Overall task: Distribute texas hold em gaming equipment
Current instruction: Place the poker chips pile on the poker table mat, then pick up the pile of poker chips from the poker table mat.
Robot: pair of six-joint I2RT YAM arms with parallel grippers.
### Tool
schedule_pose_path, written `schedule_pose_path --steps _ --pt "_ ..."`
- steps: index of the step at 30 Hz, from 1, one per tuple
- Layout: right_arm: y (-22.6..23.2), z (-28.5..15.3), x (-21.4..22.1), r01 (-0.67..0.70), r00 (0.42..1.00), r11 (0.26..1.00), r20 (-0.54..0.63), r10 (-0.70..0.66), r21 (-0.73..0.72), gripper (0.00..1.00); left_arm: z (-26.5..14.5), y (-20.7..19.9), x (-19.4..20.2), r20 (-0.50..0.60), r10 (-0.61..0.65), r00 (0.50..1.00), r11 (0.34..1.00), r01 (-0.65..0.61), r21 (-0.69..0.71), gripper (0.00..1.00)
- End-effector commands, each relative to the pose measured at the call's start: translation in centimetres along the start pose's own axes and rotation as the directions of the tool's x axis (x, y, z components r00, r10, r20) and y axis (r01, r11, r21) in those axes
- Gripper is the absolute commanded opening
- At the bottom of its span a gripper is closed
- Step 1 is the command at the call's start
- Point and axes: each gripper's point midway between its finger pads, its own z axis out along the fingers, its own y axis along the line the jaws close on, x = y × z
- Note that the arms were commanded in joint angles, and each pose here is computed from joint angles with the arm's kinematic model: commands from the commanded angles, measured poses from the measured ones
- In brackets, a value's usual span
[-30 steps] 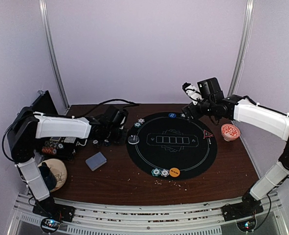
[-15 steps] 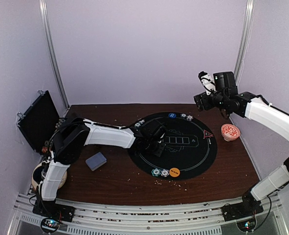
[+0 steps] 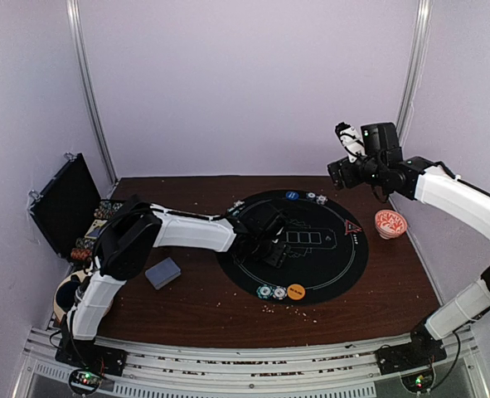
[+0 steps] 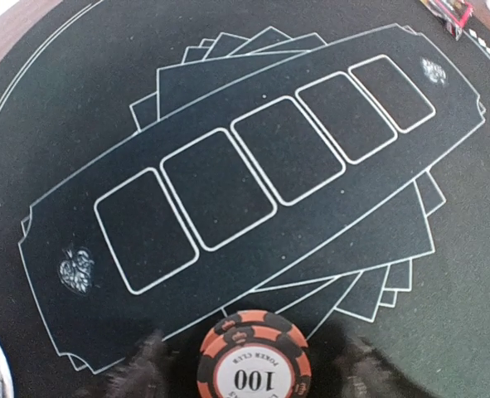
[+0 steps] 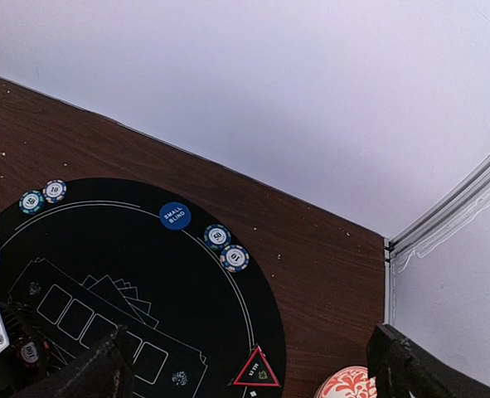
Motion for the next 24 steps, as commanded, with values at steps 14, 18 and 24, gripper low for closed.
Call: schedule_pose_path --steps 14,18,24 --pt "8.8 2.2 3.8 0.129 0.982 0.952 -0.096 -0.161 -0.278 1.00 -12.9 5.0 -8.1 0.205 -0.016 0.979 0.981 0.056 -0.188 0.98" --pt "12.1 2.9 5.9 0.148 0.967 0.911 -0.136 -0.215 -0.386 1.00 -17.1 8.9 -7.5 0.238 -0.041 0.970 0.944 0.116 -0.309 0.98" --pt "16.4 3.3 8.4 0.174 0.939 0.856 -0.180 -0.293 -0.487 1.00 -19.4 16.1 -2.5 0.242 -0.157 0.958 0.865 0.251 -0.434 0.98"
